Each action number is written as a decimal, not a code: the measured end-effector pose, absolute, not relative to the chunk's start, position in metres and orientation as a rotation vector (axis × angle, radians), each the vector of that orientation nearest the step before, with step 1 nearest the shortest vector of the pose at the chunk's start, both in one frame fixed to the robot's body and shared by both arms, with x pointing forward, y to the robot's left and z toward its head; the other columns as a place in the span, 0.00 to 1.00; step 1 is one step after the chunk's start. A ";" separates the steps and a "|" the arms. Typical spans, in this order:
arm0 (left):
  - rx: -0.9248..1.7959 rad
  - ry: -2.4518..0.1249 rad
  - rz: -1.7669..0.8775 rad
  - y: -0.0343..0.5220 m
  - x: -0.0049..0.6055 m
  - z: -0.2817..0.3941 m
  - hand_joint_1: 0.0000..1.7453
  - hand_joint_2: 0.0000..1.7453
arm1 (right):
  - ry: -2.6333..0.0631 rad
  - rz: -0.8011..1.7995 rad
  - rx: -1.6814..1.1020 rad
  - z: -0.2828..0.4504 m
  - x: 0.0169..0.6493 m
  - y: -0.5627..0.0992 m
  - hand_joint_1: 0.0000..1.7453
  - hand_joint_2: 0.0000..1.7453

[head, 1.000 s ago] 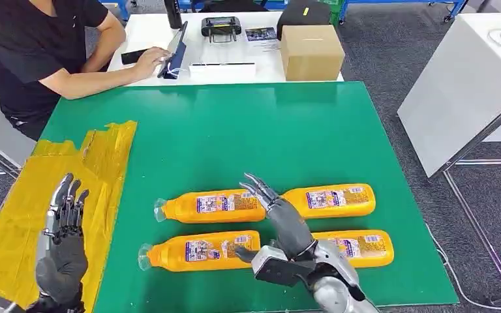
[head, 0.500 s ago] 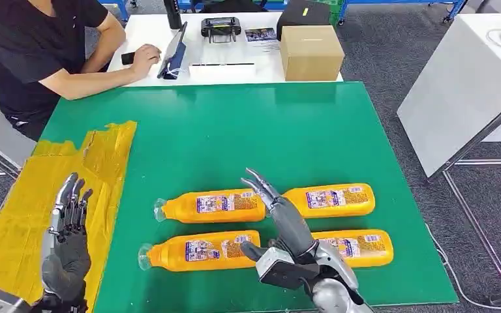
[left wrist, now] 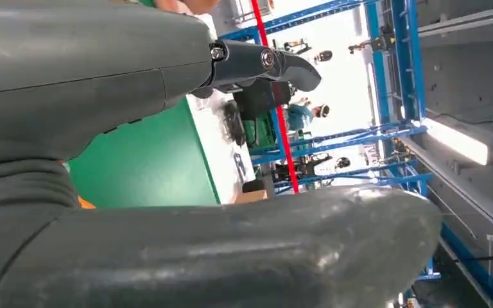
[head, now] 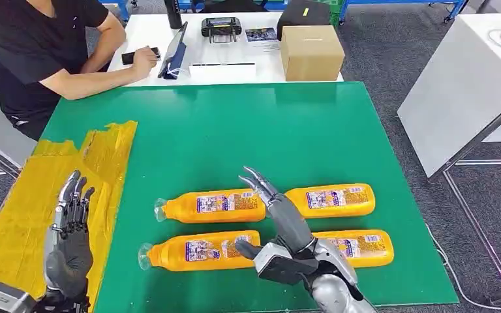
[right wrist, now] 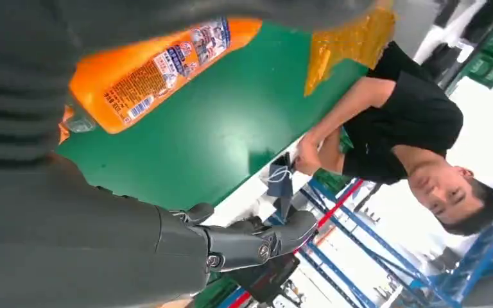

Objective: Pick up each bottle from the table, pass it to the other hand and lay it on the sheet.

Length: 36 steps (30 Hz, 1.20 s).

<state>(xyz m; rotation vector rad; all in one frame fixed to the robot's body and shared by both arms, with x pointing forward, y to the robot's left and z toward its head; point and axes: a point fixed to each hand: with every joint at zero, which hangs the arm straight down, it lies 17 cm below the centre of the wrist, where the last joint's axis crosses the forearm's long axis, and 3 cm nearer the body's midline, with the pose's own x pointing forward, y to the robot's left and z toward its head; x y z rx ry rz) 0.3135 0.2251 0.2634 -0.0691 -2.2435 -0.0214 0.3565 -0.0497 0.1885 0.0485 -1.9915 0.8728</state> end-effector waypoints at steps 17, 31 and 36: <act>-0.101 -2.234 -0.012 0.219 0.321 0.264 0.00 0.00 | -1.874 1.032 0.031 0.158 0.366 -0.036 0.00 1.00; -0.127 -2.220 -0.010 0.216 0.332 0.262 0.00 0.00 | -1.694 1.232 0.065 0.098 0.361 -0.006 0.00 1.00; -0.136 -2.212 -0.005 0.215 0.334 0.260 0.00 0.00 | -1.639 1.298 0.049 0.081 0.361 0.000 0.00 1.00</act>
